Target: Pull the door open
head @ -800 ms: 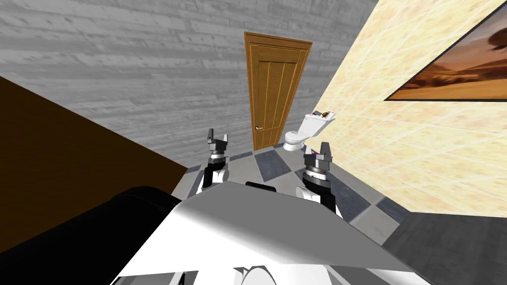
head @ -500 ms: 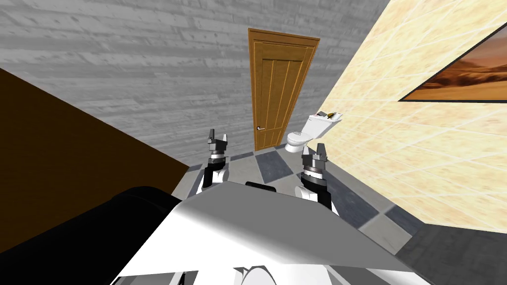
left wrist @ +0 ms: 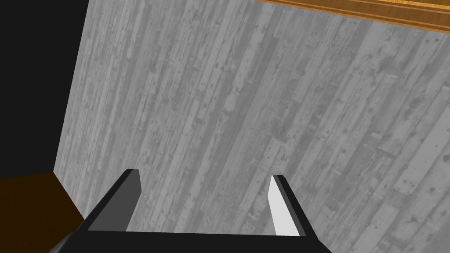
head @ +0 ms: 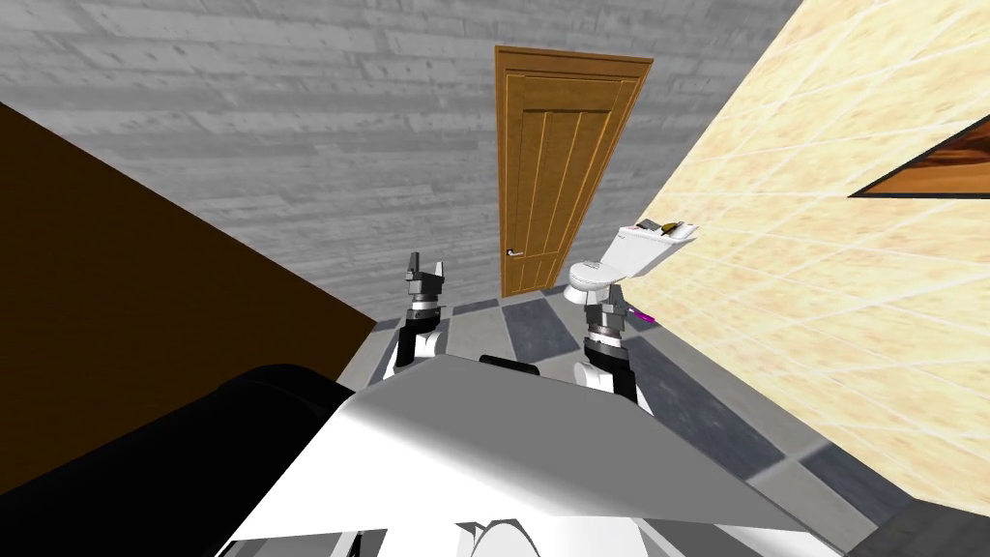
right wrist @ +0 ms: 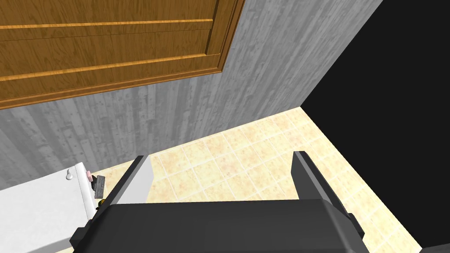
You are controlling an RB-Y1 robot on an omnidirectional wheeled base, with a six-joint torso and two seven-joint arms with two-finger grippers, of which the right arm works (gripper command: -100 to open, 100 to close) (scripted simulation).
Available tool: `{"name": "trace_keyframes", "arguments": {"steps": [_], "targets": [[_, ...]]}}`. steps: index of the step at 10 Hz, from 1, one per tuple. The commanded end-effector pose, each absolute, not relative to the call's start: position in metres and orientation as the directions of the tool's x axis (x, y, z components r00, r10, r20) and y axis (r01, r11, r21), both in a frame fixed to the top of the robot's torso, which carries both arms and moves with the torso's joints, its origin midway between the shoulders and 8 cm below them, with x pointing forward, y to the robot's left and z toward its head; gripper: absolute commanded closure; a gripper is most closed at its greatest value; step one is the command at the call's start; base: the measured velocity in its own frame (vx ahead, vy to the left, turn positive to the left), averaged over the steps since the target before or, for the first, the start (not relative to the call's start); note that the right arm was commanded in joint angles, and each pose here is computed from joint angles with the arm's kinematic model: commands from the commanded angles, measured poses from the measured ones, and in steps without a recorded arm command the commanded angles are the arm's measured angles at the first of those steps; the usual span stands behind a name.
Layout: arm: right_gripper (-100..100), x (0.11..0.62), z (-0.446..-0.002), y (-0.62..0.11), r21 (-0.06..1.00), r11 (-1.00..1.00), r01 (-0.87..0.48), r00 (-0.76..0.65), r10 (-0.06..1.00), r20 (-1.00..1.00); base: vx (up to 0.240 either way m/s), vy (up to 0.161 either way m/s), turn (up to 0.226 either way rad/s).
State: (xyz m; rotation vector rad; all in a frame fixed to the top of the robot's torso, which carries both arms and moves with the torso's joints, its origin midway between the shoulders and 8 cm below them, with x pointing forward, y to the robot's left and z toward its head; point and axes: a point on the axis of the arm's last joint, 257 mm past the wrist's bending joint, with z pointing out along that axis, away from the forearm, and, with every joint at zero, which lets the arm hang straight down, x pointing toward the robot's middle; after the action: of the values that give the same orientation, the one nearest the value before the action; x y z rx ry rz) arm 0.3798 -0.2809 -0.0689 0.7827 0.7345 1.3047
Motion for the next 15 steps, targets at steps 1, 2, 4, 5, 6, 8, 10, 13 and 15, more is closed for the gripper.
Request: {"name": "trace_keyframes", "arguments": {"steps": [1,2,4,5,6,8,10,13,15], "targets": [[-100,0.386,-0.078,-0.282,0.844,0.091,-0.529,0.120,0.992,-0.032,0.088,0.004,0.084],[-100,0.389,-0.084,-0.283,0.849,0.091,-0.521,0.119,0.992,-0.033,0.083,-0.002,0.098],[-100,0.395,-0.097,-0.286,0.859,0.089,-0.503,0.118,0.992,-0.033,0.079,-0.002,0.103],[-100,0.398,-0.104,-0.287,0.865,0.088,-0.494,0.118,0.992,-0.034,0.088,0.000,0.115],[-100,0.402,-0.111,-0.289,0.870,0.087,-0.484,0.118,0.992,-0.034,0.101,0.004,0.109],[-100,0.408,-0.125,-0.292,0.881,0.085,-0.465,0.118,0.992,-0.034,0.102,0.001,0.112],[-100,0.414,-0.141,-0.296,0.892,0.083,-0.444,0.118,0.992,-0.034,0.095,-0.011,0.149],[-100,0.423,-0.163,-0.302,0.908,0.080,-0.411,0.121,0.992,-0.033,0.092,-0.017,0.122],[-100,0.428,-0.179,-0.307,0.918,0.078,-0.388,0.124,0.992,-0.032,0.100,-0.014,0.137]]}}
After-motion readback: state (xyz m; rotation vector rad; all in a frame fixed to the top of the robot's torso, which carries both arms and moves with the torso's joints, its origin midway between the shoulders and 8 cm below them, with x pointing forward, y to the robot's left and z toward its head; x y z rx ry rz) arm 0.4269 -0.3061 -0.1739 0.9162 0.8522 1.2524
